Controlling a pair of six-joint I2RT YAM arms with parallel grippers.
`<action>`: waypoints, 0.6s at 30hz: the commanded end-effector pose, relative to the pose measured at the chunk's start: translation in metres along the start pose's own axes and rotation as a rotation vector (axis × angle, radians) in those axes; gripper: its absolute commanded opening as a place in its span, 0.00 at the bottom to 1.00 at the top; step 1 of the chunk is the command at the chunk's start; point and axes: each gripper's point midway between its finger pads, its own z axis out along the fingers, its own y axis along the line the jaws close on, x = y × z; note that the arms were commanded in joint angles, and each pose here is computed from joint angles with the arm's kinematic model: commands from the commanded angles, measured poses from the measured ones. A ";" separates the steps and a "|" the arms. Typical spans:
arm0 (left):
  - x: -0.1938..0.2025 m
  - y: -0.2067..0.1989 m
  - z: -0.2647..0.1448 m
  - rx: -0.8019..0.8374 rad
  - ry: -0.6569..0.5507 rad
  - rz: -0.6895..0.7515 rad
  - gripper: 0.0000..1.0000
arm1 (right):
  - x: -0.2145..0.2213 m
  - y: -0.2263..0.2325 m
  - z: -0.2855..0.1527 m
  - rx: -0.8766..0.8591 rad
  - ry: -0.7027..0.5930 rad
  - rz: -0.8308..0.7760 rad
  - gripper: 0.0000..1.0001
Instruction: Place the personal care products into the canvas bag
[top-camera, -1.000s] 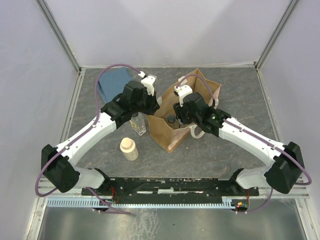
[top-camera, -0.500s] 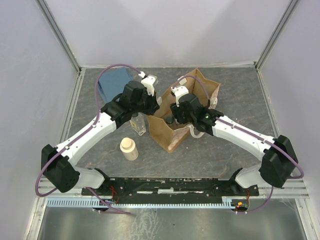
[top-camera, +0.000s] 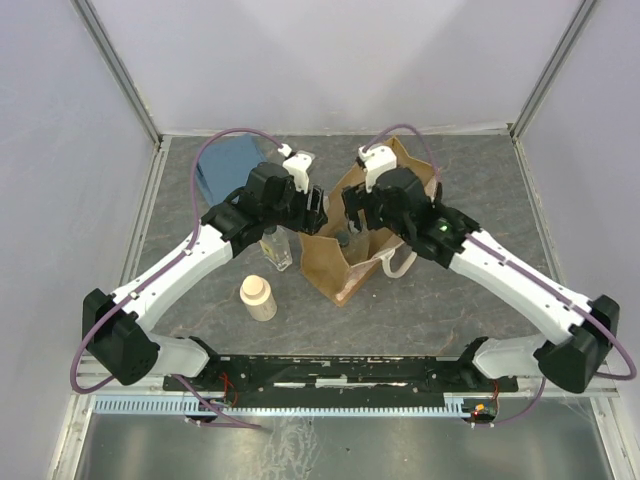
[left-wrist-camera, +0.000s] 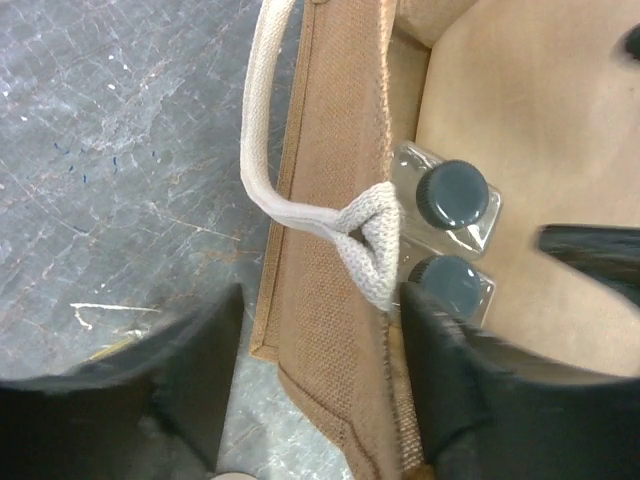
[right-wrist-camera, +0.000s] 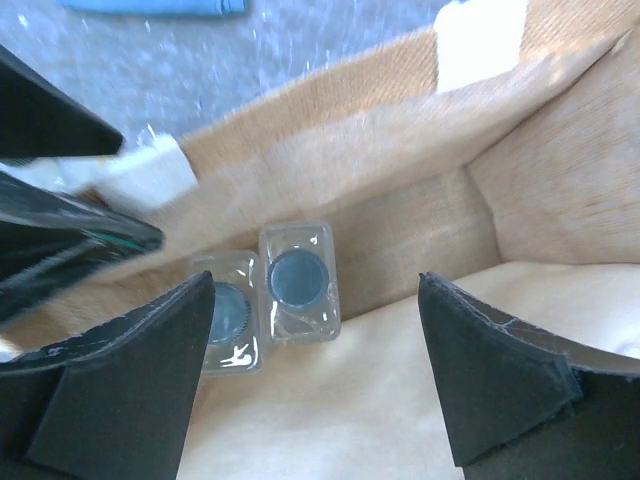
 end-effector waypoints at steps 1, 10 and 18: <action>-0.010 0.000 -0.006 -0.012 -0.006 0.033 0.81 | -0.057 -0.014 -0.049 0.030 -0.143 0.036 0.93; -0.067 0.014 -0.065 -0.158 -0.118 0.038 0.99 | -0.068 -0.025 -0.083 0.042 -0.181 0.072 1.00; -0.067 0.035 -0.140 -0.319 -0.121 0.001 1.00 | -0.054 -0.034 -0.084 0.088 -0.141 0.065 1.00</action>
